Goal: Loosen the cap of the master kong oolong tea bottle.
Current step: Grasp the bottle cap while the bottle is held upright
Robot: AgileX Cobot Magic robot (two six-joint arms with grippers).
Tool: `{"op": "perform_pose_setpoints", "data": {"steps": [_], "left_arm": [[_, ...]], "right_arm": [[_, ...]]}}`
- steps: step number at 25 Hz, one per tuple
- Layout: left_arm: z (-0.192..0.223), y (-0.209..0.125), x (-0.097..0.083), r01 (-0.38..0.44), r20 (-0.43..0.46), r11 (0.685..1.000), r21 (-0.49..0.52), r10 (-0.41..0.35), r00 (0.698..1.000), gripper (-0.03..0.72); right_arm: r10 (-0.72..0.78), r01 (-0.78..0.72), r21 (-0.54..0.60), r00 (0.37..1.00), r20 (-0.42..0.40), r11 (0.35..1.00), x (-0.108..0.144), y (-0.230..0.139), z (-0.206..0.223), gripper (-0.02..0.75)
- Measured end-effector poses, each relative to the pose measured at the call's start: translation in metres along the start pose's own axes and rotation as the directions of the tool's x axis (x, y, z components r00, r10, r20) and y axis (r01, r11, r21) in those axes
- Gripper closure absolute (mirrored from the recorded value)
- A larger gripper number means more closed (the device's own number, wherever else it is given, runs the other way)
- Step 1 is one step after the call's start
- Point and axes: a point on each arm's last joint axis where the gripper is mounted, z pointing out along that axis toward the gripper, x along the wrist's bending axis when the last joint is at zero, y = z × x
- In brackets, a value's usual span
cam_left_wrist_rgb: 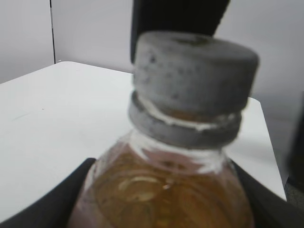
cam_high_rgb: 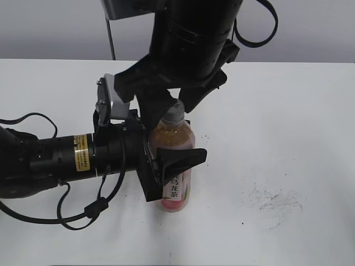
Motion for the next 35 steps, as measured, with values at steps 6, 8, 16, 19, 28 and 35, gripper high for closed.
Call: {"op": "perform_pose_setpoints", "data": {"steps": [6, 8, 16, 19, 28, 35], "left_arm": [[0.0000, -0.0001, 0.0001, 0.002, -0.001, 1.000, 0.001, -0.002, 1.000, 0.243], [0.0000, 0.0000, 0.0002, 0.002, -0.002, 1.000, 0.000, -0.002, 1.000, 0.243], [0.0000, -0.0001, 0.0002, 0.003, -0.003, 1.000, 0.001, -0.003, 1.000, 0.243], [0.0000, -0.0001, 0.0002, 0.004, -0.003, 1.000, 0.001, -0.004, 1.000, 0.243], [0.0000, -0.0001, 0.0001, 0.000, -0.001, 1.000, 0.001, 0.000, 1.000, 0.243], [0.0000, -0.0001, 0.0002, 0.002, -0.003, 1.000, 0.001, -0.002, 1.000, 0.243]], "right_arm": [[0.003, -0.002, -0.009, 0.999, 0.036, 1.000, -0.0030, -0.0005, -0.0033, 0.292], [0.001, -0.001, -0.016, 0.999, 0.037, 1.000, -0.0030, -0.0010, -0.0062, 0.294], [-0.012, 0.013, -0.017, 0.999, 0.038, 1.000, -0.0031, -0.0011, -0.0067, 0.419], [-0.066, 0.066, -0.013, 0.997, 0.041, 0.998, -0.0033, -0.0012, -0.0068, 0.475], [-0.610, 0.610, 0.010, 0.791, 0.043, 0.792, -0.0036, -0.0014, -0.0076, 0.475], [-0.964, 0.964, 0.032, 0.262, 0.034, 0.263, -0.0034, -0.0012, -0.0091, 0.486]]}}
